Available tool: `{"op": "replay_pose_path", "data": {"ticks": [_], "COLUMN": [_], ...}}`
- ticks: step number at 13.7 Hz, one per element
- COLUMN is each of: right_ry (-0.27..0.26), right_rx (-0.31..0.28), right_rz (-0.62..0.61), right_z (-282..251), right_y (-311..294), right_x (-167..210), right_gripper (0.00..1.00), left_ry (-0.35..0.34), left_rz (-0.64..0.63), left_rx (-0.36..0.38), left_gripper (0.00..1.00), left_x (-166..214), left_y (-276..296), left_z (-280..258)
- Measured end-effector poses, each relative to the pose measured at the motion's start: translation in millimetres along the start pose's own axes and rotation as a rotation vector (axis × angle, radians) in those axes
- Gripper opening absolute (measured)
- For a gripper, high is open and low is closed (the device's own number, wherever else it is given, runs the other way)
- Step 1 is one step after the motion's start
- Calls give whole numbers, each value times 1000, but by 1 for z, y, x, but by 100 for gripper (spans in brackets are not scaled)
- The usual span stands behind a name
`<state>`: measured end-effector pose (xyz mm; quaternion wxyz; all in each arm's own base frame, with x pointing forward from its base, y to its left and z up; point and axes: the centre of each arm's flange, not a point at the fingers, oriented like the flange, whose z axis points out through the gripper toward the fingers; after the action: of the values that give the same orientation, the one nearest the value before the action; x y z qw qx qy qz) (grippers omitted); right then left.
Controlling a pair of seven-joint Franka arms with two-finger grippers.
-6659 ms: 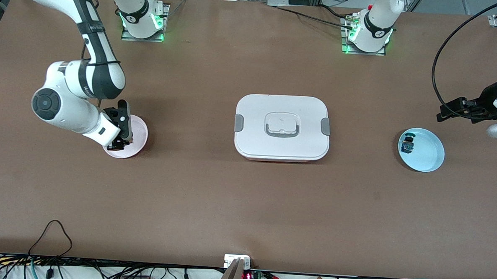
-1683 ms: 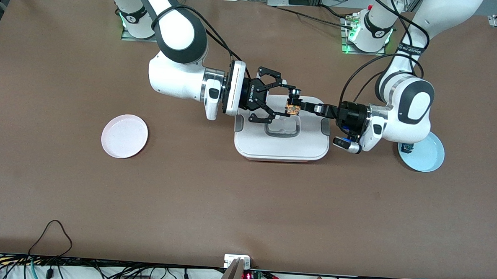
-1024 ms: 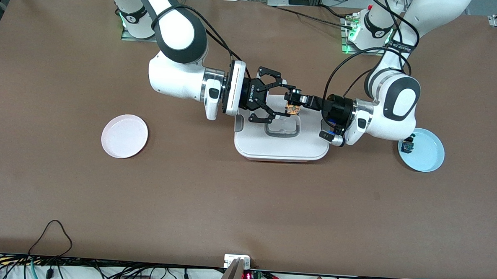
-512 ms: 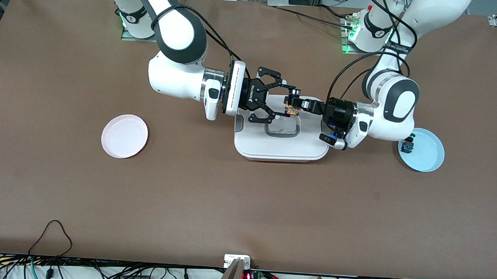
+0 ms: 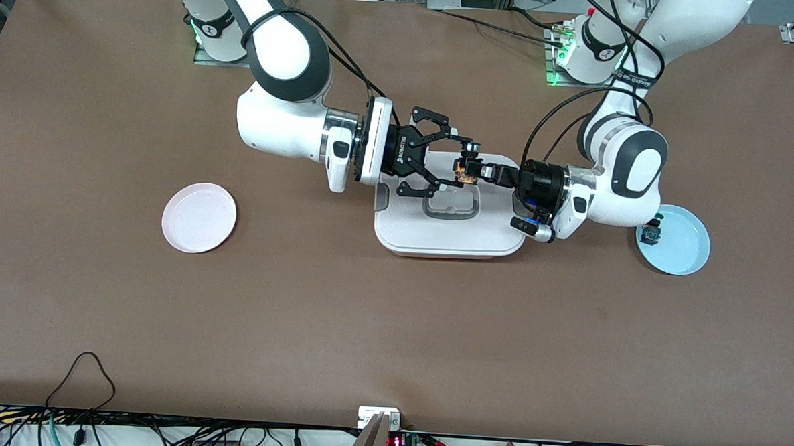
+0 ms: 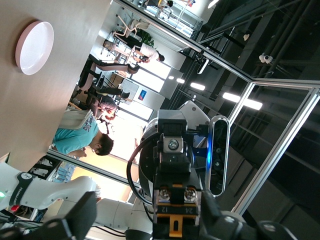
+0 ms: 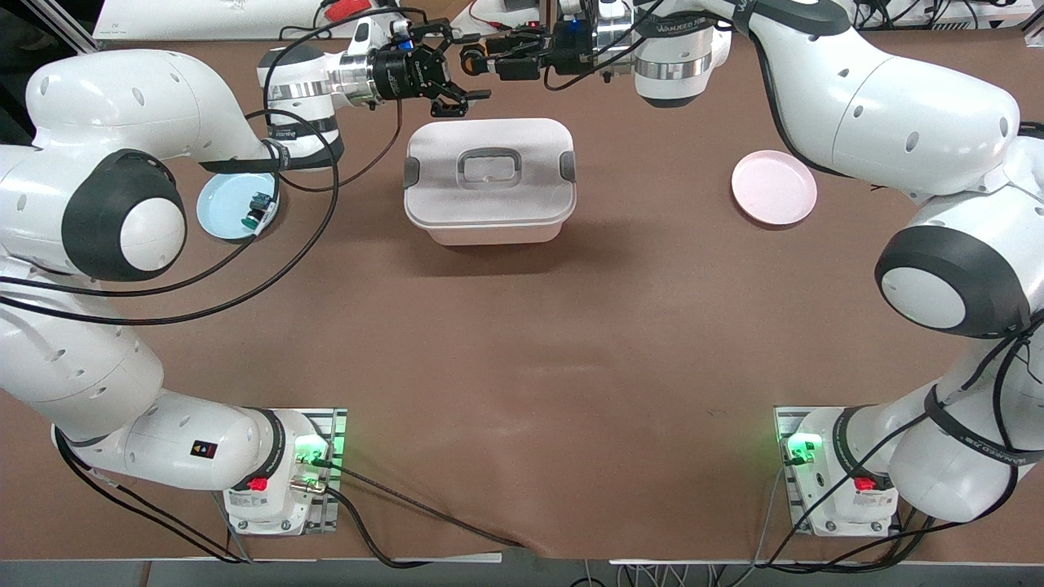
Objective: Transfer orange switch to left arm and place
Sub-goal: 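Close the left gripper on the switch beside the right gripper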
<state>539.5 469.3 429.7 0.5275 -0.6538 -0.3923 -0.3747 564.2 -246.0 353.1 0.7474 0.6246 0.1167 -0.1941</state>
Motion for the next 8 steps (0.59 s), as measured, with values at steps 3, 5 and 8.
{"op": "replay_pose_path", "data": {"ticks": [3,5,8], "right_ry": [-5,-7,-7], "right_rx": [-1,0,0], "right_rz": [4,5,5], "right_z": [0,1,1], "right_y": [1,1,1], "right_x": [-3,-5,-5], "right_gripper": [71,71,71], "left_ry": [-3,-8,-9], "left_rz": [29,31,30], "left_rx": [-16,-22,-22], "left_gripper": [50,33,33], "left_x": [0,-1,-1], "left_y": [7,10,9], "left_z": [-1,-1,-2]}}
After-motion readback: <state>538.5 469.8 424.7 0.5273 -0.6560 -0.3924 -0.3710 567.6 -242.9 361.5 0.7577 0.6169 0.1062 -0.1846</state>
